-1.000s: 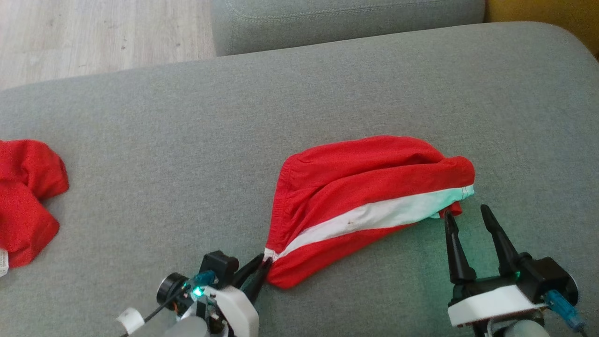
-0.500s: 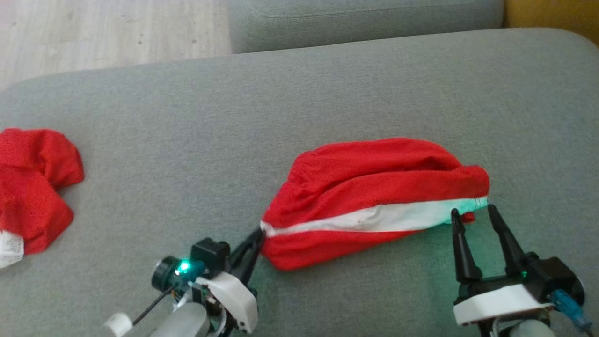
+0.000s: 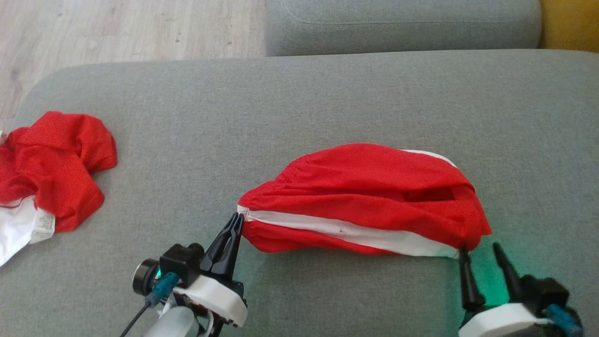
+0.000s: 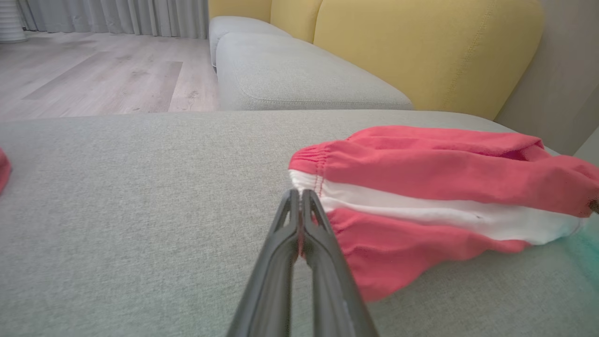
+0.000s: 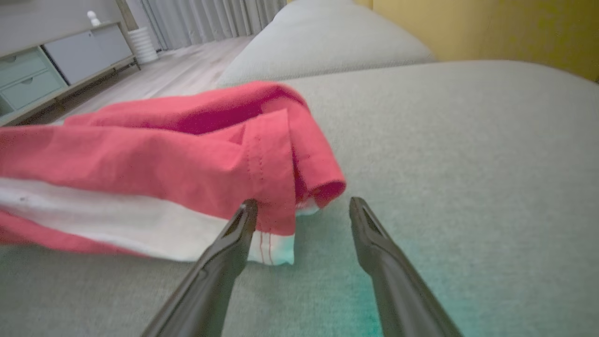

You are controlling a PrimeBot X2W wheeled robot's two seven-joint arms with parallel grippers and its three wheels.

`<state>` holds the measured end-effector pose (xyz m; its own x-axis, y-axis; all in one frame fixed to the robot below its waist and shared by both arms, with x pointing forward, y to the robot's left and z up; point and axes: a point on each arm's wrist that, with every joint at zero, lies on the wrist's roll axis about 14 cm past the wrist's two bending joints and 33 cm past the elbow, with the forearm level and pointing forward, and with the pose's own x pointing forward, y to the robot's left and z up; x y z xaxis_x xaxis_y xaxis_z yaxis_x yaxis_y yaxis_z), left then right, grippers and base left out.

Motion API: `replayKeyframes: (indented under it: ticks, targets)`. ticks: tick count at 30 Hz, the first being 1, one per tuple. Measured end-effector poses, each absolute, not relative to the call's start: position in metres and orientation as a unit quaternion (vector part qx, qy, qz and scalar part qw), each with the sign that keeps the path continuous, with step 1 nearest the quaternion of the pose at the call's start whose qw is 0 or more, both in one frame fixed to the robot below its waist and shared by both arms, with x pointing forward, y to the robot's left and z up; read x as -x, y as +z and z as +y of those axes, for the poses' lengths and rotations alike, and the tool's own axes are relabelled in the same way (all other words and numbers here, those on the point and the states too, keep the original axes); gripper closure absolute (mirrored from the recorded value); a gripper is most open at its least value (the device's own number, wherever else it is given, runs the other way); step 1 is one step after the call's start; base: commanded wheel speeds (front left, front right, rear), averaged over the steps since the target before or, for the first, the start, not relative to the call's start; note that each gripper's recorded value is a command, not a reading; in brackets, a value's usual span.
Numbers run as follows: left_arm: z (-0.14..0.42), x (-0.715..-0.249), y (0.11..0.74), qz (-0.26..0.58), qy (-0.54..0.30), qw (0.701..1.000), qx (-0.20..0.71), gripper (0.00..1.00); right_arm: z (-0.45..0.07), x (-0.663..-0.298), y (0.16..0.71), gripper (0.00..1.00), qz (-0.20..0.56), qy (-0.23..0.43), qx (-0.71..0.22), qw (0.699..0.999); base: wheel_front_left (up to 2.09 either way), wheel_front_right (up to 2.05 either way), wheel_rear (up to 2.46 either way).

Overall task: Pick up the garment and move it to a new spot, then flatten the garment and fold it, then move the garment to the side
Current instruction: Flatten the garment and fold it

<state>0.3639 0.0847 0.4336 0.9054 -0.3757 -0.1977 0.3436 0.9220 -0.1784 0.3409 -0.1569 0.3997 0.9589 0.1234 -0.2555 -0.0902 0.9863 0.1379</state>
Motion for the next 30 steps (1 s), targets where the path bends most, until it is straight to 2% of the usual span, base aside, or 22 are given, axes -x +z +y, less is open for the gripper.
replayKeyframes:
  ticks: [8,16,17,18,20,30]
  targets:
    - [0.090,-0.363,0.433,0.115,-0.178,0.975,0.069,1.00,-0.127,-0.318,0.360,0.00,0.208,0.098,-0.065,0.971,0.00,0.00,0.00]
    - [0.092,-0.363,0.431,0.118,-0.176,0.975,0.068,1.00,-0.124,-0.330,0.360,0.00,0.206,0.107,-0.050,0.971,0.00,0.00,0.00]
    - [0.093,-0.363,0.431,0.118,-0.175,0.975,0.067,1.00,-0.124,-0.330,0.359,0.11,0.208,0.108,-0.048,0.971,0.00,0.00,0.00]
    - [0.093,-0.363,0.431,0.118,-0.175,0.975,0.067,1.00,-0.124,-0.330,0.359,0.53,0.208,0.108,-0.048,0.971,0.00,0.00,0.00]
    - [0.094,-0.363,0.431,0.118,-0.175,0.975,0.065,1.00,-0.123,-0.327,0.356,1.00,0.214,0.109,-0.048,0.969,0.00,0.00,0.00]
    - [0.095,-0.363,0.444,0.099,-0.177,0.977,0.059,1.00,-0.109,-0.320,0.368,1.00,0.196,0.131,-0.055,0.970,0.00,0.00,0.00]
